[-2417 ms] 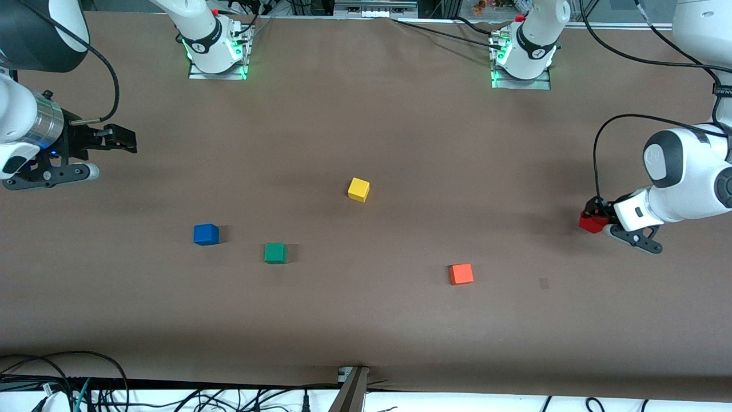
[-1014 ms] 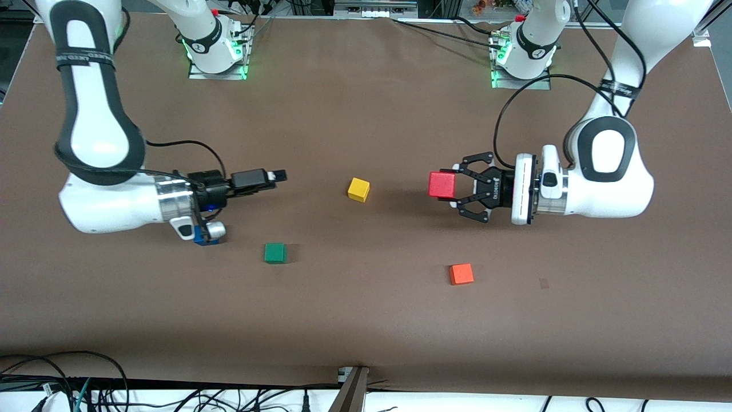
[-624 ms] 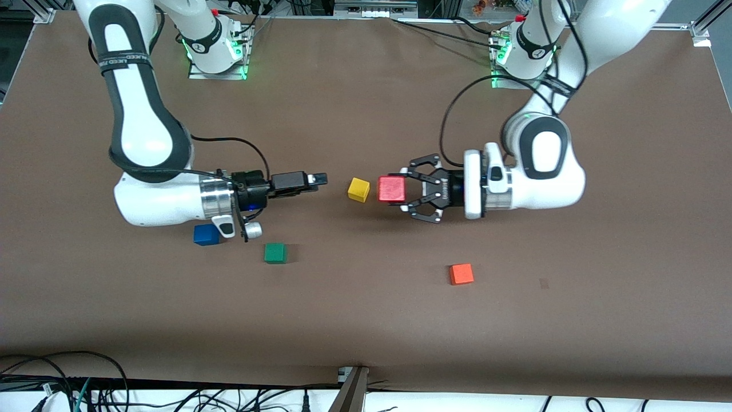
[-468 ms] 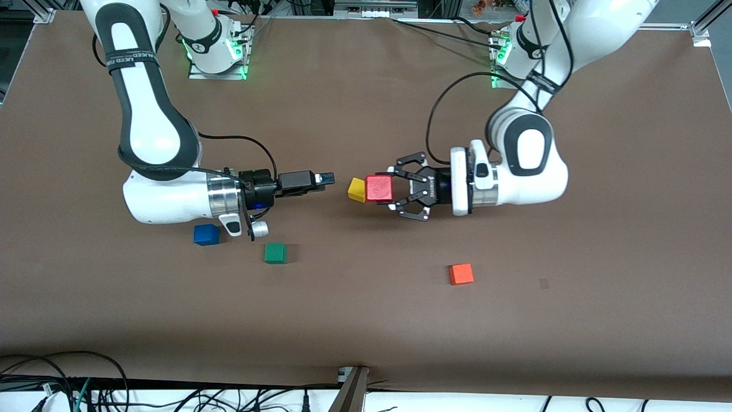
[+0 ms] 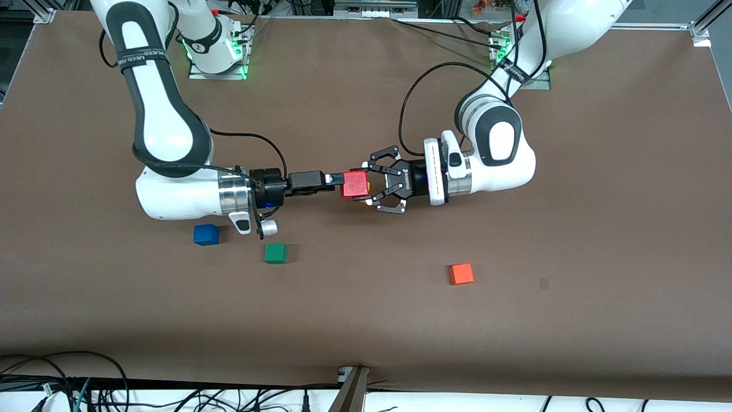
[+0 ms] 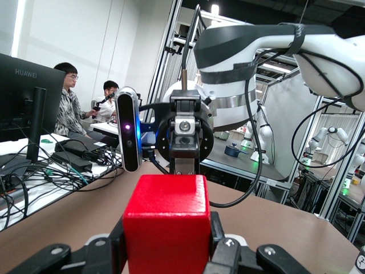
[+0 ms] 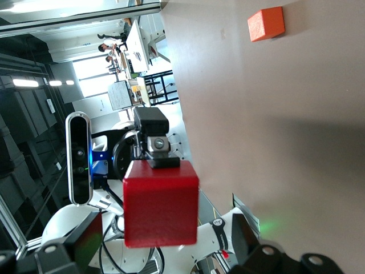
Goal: Pass red block to right arm, stack on blue
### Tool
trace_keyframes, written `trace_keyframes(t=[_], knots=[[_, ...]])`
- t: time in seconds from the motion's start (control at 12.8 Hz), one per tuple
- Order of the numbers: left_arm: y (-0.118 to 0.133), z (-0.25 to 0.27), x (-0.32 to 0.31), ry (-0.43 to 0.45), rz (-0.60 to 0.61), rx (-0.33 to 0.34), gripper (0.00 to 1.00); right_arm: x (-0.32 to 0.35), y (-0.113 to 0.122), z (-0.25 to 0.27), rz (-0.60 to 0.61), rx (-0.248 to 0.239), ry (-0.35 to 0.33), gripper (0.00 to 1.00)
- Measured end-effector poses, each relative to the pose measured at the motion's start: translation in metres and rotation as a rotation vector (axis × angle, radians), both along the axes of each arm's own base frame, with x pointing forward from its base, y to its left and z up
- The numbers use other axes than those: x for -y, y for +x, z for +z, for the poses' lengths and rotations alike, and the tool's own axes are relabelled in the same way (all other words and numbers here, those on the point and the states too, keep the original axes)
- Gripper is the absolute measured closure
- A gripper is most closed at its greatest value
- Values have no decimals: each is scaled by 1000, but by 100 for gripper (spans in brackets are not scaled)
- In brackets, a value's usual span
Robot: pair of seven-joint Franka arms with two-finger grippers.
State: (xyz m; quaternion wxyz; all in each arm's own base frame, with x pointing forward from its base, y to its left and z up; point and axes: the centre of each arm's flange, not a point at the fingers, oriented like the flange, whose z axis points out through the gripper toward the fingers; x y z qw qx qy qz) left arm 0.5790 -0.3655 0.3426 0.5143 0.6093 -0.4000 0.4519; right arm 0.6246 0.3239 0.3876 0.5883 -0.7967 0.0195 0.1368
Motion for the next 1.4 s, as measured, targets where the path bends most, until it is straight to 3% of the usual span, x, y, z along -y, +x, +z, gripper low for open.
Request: trace_keyframes(t=[0.31,0.39,0.55,0.62,0.78,0.86,1.09,1.17,1.4], knots=[[-6,-1,11,17,16,-6,44,-9,-2,-1,-16,13,-15,0],[-6,-1,11,19,17,-6,44,-11,-2,-1,-20,16,-18,7],[-4,1,11,18,20,-1,44,-11,-2,-2,-27,17,-23,35],[-4,2,11,17,22,3,44,-11,-2,-2,-31,13,-19,43],[-4,2,11,17,22,4,44,-11,-2,-2,-32,13,-18,43],[-4,3,12,17,21,6,38,-10,-1,-2,-35,13,-19,43],[-7,3,16,15,14,5,6,-8,0,-2,-40,14,-22,43],[-6,3,15,14,15,-1,0,-8,0,-2,-41,14,-22,43],[0,5,6,7,35,-43,0,5,7,-3,-54,36,-62,43]])
